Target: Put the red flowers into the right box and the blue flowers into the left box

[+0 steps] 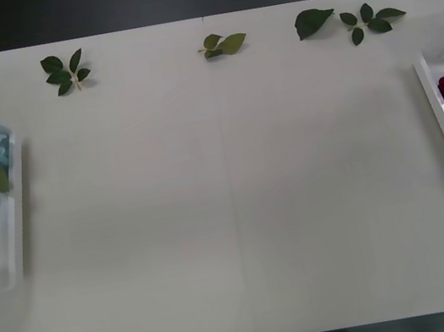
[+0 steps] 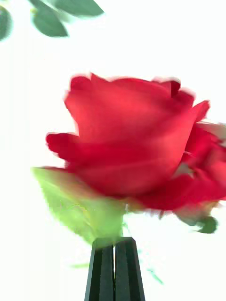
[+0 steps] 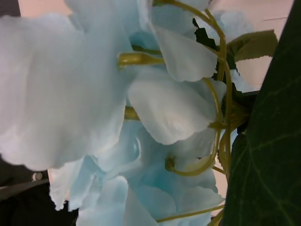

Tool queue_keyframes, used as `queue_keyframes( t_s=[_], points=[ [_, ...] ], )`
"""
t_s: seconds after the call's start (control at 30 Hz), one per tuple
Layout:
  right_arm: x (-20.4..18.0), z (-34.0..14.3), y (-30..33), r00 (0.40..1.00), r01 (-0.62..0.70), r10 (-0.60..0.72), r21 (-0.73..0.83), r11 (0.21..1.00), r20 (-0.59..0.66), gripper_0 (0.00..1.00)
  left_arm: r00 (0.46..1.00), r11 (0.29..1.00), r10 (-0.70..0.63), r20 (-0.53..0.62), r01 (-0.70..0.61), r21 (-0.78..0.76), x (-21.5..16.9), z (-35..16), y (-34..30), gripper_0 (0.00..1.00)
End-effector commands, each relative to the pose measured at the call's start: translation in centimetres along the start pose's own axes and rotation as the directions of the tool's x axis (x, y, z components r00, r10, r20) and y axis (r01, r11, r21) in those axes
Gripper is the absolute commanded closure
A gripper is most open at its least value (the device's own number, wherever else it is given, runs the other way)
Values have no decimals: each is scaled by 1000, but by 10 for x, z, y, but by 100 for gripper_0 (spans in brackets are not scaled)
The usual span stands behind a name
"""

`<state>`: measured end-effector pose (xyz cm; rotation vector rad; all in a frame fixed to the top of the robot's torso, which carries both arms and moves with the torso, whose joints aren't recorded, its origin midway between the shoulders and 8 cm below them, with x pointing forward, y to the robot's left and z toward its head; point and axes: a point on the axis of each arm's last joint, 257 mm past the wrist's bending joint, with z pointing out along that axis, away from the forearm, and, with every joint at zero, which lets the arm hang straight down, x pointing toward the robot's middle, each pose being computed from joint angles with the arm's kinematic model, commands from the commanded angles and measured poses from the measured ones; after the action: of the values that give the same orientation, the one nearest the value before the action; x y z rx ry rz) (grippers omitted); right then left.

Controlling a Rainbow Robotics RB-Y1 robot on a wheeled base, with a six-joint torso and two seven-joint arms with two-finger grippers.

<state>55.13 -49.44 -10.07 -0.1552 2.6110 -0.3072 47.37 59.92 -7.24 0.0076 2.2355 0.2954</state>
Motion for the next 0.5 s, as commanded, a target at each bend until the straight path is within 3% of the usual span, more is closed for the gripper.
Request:
queue_keyframes(
  t_s=[0.03,0.5],
  points=[
    [6,5,-23,997,72,-72,58,996,-7,100,996,996,88,10,-88,-35,-2,-1,20,100],
    [54,58,-114,1000,-11,8,249,968,12,97,996,996,74,-39,-76,-50,42,45,23,100]
  ],
)
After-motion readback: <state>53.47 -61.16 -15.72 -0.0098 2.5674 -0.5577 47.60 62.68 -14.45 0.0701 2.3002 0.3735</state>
